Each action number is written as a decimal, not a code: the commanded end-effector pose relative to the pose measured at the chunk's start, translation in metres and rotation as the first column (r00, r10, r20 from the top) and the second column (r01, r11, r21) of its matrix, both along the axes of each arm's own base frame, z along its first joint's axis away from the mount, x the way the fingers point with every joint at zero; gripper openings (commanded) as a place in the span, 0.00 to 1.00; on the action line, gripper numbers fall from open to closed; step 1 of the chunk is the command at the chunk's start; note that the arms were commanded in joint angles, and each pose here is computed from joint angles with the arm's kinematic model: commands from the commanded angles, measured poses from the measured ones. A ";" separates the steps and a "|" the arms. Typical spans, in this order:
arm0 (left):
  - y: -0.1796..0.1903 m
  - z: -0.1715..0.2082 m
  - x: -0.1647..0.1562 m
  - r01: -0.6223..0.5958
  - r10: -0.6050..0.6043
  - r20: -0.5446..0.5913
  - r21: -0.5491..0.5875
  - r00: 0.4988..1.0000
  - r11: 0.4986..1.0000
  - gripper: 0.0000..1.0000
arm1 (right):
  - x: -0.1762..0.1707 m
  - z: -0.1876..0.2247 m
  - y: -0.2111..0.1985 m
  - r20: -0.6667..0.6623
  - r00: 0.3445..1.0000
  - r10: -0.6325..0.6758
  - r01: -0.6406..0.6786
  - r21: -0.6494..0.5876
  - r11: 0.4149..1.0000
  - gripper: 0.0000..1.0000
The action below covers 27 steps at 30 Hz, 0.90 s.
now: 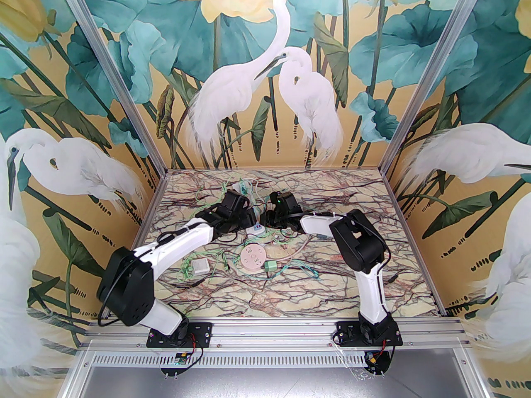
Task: Pull the plug off the socket
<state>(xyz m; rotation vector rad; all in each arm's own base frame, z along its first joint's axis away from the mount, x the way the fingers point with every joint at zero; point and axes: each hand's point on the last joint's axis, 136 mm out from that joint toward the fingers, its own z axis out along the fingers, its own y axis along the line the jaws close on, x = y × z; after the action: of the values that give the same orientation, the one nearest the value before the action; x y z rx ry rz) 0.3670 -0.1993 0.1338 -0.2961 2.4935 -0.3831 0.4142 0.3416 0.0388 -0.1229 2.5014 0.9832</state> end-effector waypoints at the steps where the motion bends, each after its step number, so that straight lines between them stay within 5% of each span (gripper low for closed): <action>1: -0.001 -0.003 0.006 -0.014 0.014 -0.005 0.033 1.000 0.999 0.59 | -0.012 -0.039 -0.027 -0.083 0.993 -0.081 0.070 -0.129 0.989 0.29; 5: -0.007 -0.009 0.010 -0.005 0.005 -0.014 0.037 1.000 0.999 0.59 | -0.021 -0.030 0.000 -0.109 0.993 0.036 -0.034 0.021 0.999 0.32; 13: -0.015 -0.030 0.025 -0.002 0.006 -0.040 0.086 0.999 0.996 0.56 | -0.042 -0.037 0.008 -0.180 0.980 0.079 -0.055 0.135 0.989 0.34; 18: -0.013 -0.038 0.038 -0.035 0.042 -0.046 0.143 0.998 0.989 0.54 | -0.043 -0.041 0.011 -0.199 0.976 0.088 -0.061 0.142 0.988 0.34; 23: -0.010 -0.050 0.050 -0.049 0.063 -0.056 0.220 0.996 0.974 0.53 | -0.042 -0.049 0.011 -0.223 0.972 0.076 -0.044 0.144 0.989 0.44; 27: -0.008 -0.059 0.056 -0.051 0.072 -0.072 0.265 0.995 0.963 0.50 | -0.042 -0.057 0.010 -0.248 0.967 0.055 -0.023 0.130 0.991 0.41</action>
<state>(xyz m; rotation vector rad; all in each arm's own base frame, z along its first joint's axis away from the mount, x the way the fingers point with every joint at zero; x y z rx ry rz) 0.4260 -0.2164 0.0895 -0.3119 2.5351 -0.1349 0.3973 0.3586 0.0373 -0.1038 2.4673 1.2932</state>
